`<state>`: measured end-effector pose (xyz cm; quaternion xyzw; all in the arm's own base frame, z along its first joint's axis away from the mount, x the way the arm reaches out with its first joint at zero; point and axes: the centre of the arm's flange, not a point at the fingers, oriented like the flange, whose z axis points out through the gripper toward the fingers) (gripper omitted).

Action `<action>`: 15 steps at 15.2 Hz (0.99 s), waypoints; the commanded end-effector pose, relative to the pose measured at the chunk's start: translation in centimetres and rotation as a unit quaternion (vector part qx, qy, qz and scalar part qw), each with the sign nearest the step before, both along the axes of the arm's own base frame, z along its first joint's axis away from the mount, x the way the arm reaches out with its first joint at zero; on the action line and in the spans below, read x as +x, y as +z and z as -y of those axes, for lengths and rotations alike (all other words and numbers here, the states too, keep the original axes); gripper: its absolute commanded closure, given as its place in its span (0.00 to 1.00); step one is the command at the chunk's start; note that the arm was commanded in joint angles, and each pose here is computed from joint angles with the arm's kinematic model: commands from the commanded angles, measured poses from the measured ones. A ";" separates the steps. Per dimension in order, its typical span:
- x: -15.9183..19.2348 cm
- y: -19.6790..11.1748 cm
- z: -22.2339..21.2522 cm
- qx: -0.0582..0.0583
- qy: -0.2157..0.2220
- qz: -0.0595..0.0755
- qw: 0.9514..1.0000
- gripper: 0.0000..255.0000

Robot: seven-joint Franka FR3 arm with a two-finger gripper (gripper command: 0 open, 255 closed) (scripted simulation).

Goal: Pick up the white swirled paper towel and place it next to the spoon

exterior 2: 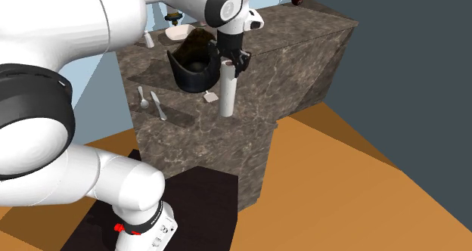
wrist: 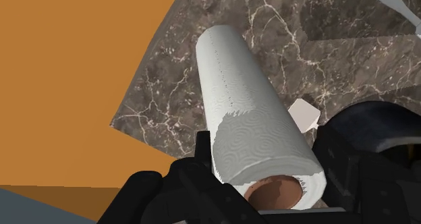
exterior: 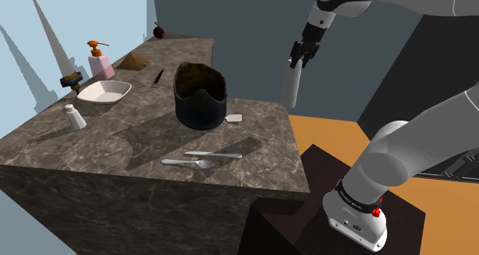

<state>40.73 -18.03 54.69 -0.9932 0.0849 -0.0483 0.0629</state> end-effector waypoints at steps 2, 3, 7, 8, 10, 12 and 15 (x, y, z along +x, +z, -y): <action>0.0 1.5 0.0 0.000 0.000 0.000 1.000 1.00; 0.0 2.1 0.0 0.000 0.000 0.000 1.000 1.00; 0.0 4.2 0.0 0.000 0.000 0.000 1.000 1.00; 0.0 4.7 0.0 0.000 0.000 0.000 1.000 1.00; 0.0 5.7 0.0 0.000 0.000 0.000 1.000 1.00; 0.0 6.8 0.0 0.000 0.000 0.000 1.000 1.00; 0.0 8.4 0.0 0.000 0.000 0.000 1.000 1.00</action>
